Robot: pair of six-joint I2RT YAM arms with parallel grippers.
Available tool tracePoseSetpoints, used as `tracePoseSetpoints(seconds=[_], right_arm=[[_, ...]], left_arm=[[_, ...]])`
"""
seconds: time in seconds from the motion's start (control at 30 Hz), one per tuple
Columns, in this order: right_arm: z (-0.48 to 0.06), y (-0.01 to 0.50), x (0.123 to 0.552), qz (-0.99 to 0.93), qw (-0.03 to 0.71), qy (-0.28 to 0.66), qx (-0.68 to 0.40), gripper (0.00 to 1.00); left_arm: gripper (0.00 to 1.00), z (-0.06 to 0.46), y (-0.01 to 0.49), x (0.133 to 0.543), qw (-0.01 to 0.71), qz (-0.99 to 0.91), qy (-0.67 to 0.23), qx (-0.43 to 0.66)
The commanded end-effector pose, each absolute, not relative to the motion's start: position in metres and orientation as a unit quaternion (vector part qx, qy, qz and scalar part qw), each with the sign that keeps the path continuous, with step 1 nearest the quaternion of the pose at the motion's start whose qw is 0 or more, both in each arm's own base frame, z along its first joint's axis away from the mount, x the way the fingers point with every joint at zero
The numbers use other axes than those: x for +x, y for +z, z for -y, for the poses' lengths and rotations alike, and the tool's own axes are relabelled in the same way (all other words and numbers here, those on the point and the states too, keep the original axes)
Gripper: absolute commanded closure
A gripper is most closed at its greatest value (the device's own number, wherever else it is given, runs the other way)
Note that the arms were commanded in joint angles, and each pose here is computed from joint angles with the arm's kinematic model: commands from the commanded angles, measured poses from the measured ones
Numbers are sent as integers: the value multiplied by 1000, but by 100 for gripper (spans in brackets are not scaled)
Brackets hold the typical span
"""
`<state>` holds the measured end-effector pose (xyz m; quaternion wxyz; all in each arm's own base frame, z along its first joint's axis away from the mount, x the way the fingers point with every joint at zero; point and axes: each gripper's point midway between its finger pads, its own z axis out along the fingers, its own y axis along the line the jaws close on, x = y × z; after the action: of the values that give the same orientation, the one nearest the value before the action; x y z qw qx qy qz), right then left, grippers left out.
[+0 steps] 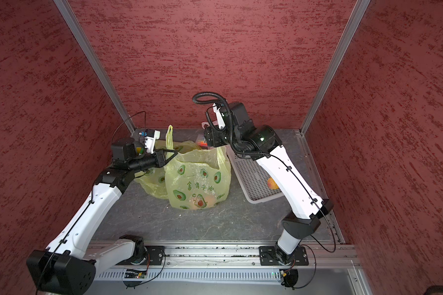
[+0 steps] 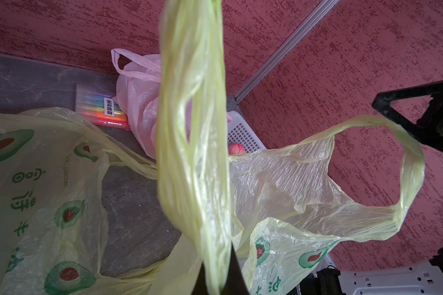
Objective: Place the peach into a plastic bag & tie a knot
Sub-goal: Cross the plastic bag at the center of the board.
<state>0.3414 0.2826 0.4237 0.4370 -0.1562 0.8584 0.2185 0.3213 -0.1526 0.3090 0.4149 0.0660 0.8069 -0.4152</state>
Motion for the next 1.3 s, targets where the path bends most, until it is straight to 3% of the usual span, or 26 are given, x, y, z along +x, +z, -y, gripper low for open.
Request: tracePoseSetpoints(seconds=[0.0,0.13,0.3,0.63,0.77,0.97,1.27], right_arm=[[-281,419,349,-864,435,201,-156,23],[-280,414,350,-869,427,194,-157,30],[-280,411,347,-871,421,195,-160,32],[-281,427,357,-845,470,192,-166,100],[-310,446,343,-796,490,265,-235,100],[-364,453,295,-705,441,420,-363,100],[-396,422,280,-696,354,476,-403,100]], left_arm=[[100,153,325,317,433,-794,-419,83],[100,153,324,317,432,-794,-420,82],[100,154,325,318,433,-793,-421,83],[100,159,323,307,423,-789,-435,101],[100,165,325,303,415,-781,-450,118],[100,177,329,303,402,-776,-466,139],[100,195,332,314,408,-772,-458,164]])
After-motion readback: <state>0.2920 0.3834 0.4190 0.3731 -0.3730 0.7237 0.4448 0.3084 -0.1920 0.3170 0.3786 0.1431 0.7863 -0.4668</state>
